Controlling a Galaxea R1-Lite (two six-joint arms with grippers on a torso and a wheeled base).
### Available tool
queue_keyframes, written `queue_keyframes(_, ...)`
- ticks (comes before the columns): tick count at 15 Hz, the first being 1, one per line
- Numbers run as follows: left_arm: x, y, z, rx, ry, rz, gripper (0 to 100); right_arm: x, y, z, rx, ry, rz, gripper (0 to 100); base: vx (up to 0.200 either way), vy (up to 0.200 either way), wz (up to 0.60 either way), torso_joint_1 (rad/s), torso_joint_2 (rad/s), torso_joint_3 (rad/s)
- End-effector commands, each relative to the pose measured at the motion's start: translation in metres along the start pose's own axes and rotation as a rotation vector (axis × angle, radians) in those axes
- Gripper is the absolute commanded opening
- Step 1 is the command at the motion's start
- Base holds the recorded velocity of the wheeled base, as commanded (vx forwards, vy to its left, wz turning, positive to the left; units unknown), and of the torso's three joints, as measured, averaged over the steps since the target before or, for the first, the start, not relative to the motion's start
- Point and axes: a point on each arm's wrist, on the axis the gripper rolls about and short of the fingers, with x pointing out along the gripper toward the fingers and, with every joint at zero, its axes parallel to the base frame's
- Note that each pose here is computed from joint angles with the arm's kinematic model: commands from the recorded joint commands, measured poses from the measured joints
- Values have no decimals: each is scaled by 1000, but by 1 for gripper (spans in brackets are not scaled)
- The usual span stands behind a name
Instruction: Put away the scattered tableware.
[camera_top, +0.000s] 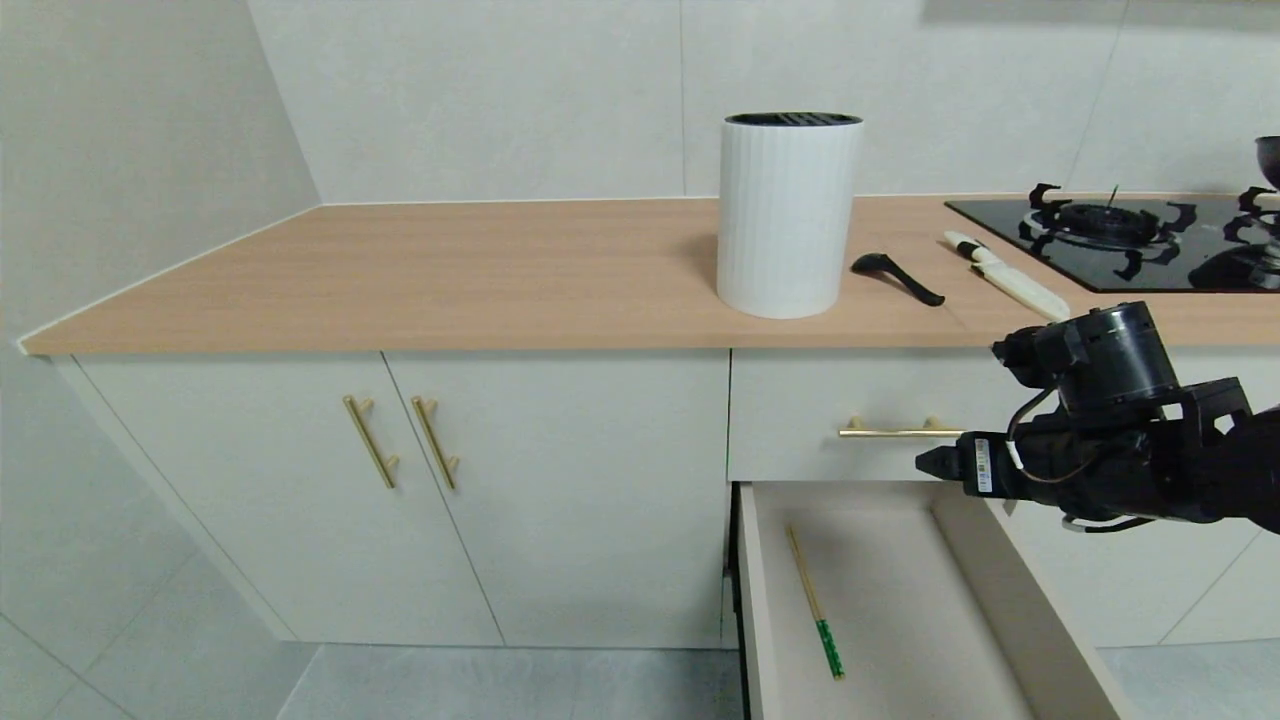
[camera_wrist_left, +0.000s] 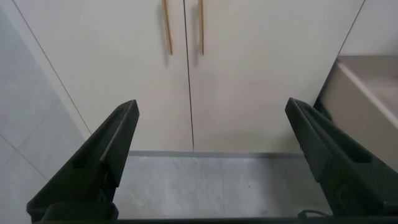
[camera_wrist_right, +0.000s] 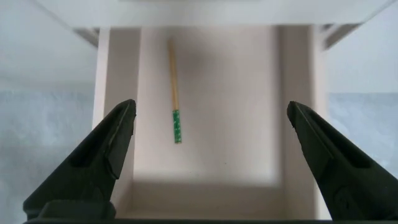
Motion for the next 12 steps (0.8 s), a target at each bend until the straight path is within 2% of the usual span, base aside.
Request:
queue_keyframes(1, 0, 0, 0, 0, 0, 1, 100, 0, 1, 0, 0, 0, 1, 100, 0, 0, 0, 168, -466, -286)
queue_keyframes(12, 0, 0, 0, 1, 0, 1, 100, 0, 1, 1, 0, -3, 2, 100, 0, 0, 0, 205, -488, -285)
